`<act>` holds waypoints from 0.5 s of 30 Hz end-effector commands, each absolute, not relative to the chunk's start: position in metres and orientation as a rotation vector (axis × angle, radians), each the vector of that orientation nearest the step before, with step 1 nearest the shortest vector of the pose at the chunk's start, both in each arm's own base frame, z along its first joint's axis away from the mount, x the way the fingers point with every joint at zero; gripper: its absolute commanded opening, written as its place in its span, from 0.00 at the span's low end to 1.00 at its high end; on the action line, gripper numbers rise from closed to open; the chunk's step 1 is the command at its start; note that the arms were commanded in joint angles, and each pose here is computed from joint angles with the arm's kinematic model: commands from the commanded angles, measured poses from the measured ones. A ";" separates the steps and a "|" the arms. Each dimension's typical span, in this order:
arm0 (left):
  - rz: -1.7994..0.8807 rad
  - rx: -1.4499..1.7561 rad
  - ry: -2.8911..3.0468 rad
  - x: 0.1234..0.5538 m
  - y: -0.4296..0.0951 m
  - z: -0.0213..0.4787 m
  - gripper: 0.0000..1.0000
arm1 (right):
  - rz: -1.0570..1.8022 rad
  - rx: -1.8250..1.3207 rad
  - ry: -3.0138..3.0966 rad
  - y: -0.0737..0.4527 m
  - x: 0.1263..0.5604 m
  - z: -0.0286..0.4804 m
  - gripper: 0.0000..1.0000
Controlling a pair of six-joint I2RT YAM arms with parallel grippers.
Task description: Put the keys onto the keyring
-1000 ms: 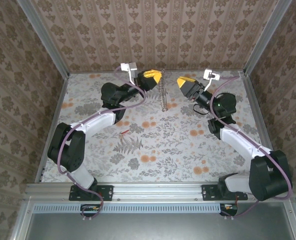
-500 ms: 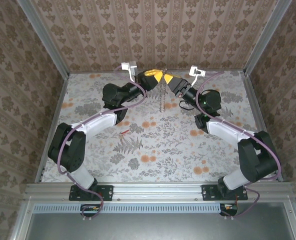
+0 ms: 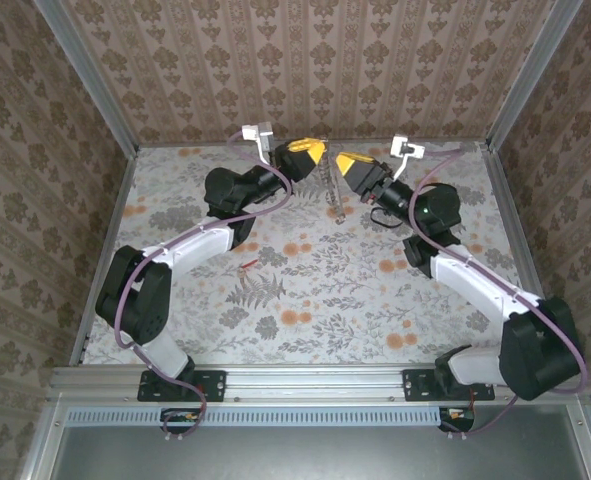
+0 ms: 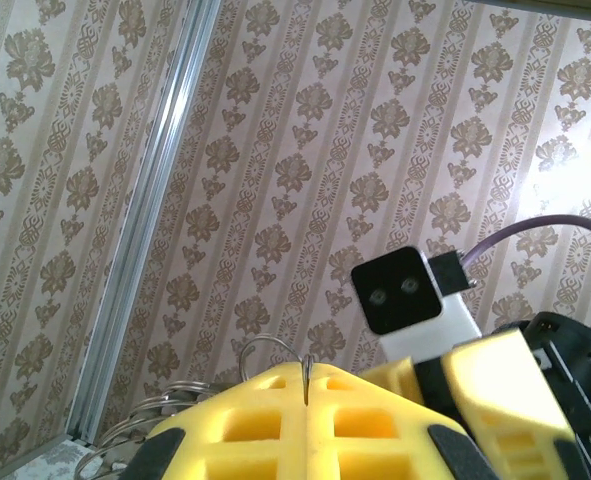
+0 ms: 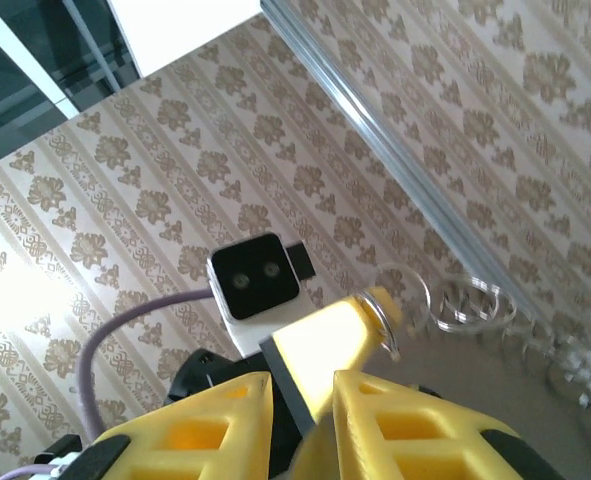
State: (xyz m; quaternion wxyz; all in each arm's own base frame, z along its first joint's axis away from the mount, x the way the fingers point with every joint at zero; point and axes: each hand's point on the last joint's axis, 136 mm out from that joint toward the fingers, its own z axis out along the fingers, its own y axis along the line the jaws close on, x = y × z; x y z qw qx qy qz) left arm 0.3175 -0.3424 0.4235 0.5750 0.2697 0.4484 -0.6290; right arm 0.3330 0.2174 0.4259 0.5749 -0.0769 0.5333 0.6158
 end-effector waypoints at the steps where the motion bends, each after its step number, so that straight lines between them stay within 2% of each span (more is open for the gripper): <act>1: -1.490 0.627 0.959 0.308 -0.337 0.450 0.00 | 1.400 -0.223 1.232 0.211 0.331 0.438 0.26; 12: -1.656 0.637 1.007 0.310 -0.344 0.458 0.00 | 1.479 -0.323 1.157 0.224 0.334 0.464 0.27; 15: -1.675 0.645 1.012 0.311 -0.345 0.459 0.00 | 1.489 -0.324 1.183 0.228 0.342 0.453 0.27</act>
